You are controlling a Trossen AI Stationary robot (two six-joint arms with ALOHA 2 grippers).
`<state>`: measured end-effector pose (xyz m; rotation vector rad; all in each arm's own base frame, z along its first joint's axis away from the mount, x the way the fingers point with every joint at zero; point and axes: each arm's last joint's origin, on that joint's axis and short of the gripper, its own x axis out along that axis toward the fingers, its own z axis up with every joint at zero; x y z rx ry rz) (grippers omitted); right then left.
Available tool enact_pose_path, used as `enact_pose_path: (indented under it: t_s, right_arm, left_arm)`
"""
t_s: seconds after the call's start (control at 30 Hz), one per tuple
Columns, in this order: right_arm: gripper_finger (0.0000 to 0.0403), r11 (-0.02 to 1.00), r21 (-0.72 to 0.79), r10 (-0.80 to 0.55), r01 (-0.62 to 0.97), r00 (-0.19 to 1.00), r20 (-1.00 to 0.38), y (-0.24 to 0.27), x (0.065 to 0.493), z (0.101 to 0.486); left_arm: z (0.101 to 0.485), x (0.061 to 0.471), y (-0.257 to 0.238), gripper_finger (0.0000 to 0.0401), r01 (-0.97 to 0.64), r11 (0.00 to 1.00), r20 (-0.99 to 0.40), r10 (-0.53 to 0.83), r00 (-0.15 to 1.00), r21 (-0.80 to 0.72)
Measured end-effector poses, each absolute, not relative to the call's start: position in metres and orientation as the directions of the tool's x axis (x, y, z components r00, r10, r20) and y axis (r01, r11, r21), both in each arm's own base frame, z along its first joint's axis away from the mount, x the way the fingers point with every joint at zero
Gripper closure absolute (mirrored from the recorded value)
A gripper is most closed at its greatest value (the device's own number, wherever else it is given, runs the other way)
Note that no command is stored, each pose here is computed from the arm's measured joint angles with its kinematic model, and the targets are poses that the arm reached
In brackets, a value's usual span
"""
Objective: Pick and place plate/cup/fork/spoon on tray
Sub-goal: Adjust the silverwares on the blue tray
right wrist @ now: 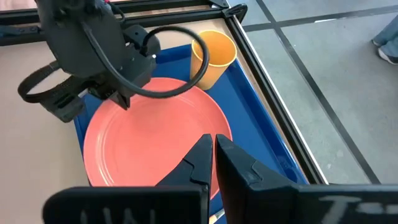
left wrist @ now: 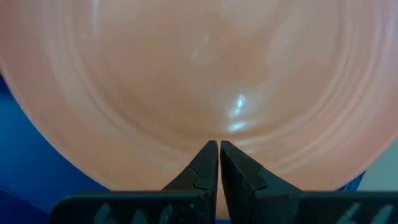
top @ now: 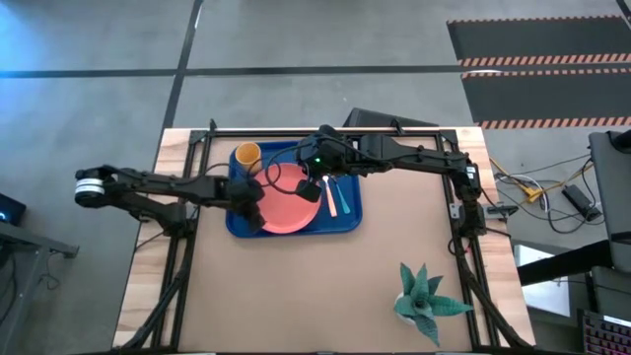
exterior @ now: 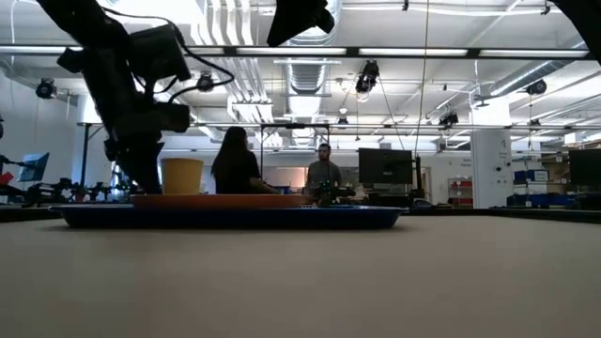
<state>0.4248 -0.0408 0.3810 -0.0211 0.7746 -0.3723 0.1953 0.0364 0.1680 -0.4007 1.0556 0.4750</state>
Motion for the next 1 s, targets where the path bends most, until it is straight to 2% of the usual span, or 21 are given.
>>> enact_pose_path:
  t_s: [0.27, 0.47, 0.67, 1.0]
  right_arm:
    - [0.0394, 0.934, -0.156, -0.336, 0.321, 0.643, -0.689, -0.041, 0.424, 0.380]
    - [0.0394, 0.928, -0.146, -0.335, 0.342, 0.600, -0.726, -0.043, 0.420, 0.376]
    - [0.0394, 0.888, -0.140, -0.343, 0.438, 0.428, -0.836, -0.043, 0.406, 0.357]
    - [0.0394, 0.804, -0.177, -0.327, 0.568, 0.172, -0.929, -0.043, 0.404, 0.268]
  left_arm:
    - [0.200, 0.200, 0.038, 0.0401, -0.548, 0.827, -0.808, 0.239, 0.538, -0.121]
    - [0.220, 0.195, 0.040, 0.0401, -0.576, 0.811, -0.743, 0.321, 0.587, -0.104]
    - [0.233, 0.187, 0.039, 0.0401, -0.582, 0.803, -0.695, 0.347, 0.630, -0.127]
    - [0.247, 0.175, 0.038, 0.0401, -0.583, 0.798, -0.629, 0.377, 0.679, -0.151]
